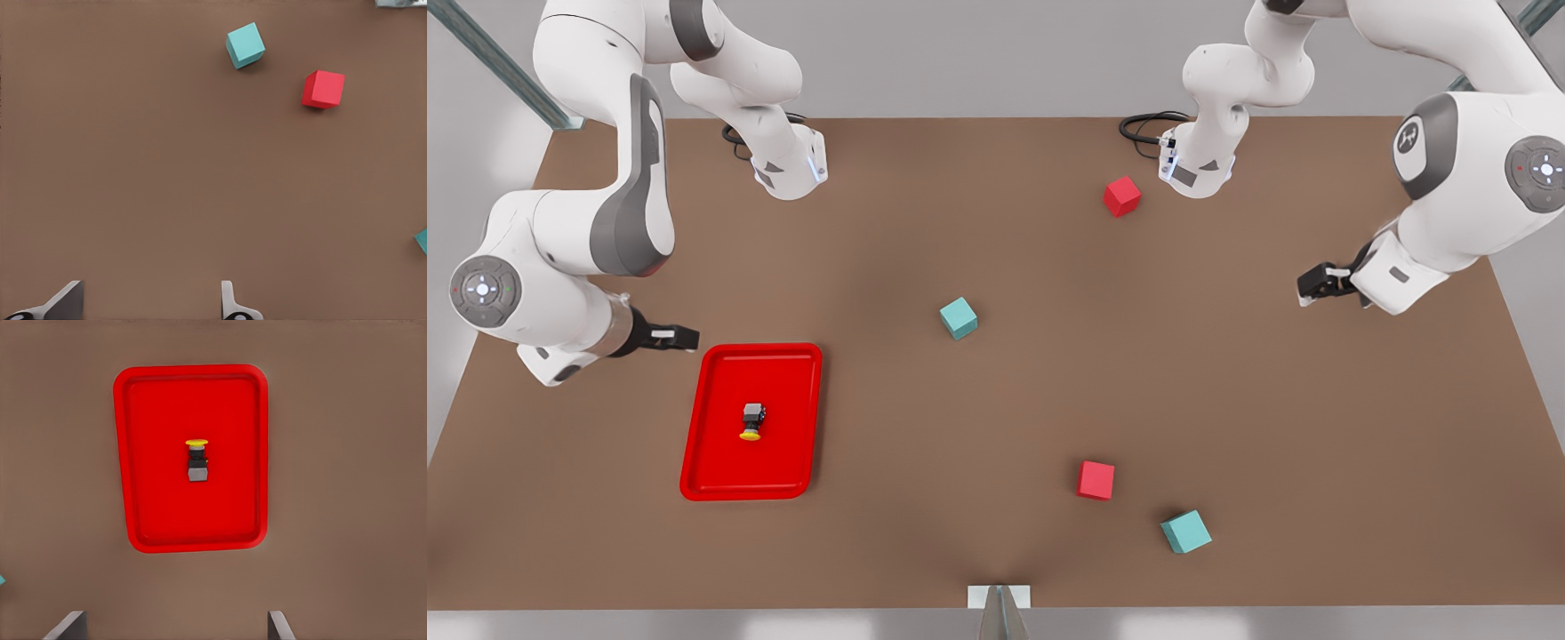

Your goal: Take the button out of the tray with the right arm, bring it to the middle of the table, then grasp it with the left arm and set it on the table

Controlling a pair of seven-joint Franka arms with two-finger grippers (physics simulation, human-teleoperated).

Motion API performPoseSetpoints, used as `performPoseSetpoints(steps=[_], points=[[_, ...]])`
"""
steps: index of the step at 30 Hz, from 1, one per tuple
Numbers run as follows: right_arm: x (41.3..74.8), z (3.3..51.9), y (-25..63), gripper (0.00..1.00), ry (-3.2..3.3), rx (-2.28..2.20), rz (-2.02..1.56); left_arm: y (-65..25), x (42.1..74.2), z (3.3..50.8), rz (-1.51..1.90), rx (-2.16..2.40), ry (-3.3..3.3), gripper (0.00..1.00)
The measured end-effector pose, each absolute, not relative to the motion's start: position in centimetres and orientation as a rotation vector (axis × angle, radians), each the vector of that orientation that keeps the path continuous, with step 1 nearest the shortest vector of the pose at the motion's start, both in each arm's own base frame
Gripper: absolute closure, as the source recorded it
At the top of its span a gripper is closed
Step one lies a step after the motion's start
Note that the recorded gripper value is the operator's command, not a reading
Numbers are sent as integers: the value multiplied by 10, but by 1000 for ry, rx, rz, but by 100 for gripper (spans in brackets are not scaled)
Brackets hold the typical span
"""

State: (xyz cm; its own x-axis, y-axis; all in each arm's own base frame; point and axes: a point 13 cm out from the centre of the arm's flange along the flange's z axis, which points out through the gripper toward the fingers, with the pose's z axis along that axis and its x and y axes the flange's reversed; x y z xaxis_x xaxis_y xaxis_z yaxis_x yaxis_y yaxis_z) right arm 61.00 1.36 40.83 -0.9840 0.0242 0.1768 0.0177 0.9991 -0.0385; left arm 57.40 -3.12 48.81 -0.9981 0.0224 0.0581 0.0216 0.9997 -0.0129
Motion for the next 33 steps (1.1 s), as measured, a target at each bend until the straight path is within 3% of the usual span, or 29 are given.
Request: performPoseSetpoints(steps=[6, 10, 14, 17, 24, 33], points=[[613, 389, 30, 0, -2938, -16, 19, -34, 590, 461, 4, -35, -3068, 0], [613, 281, 29, 0, -2783, -28, 26, -38, 600, 440, -3, -40, -3051, 0], [570, 158, 31, 0, -2693, -18, 29, -47, 604, 435, -4, -61, -3057, 0], [579, 111, 31, 0, -2766, -9, 30, -48, 607, 432, -5, -62, -3058, 0], [638, 80, 24, 0, -3007, 15, 32, -48, 609, 431, -2, -61, -3066, 0], [656, 66, 18, 0, -3119, 41, 32, -50, 611, 426, -5, -64, -3060, 0]])
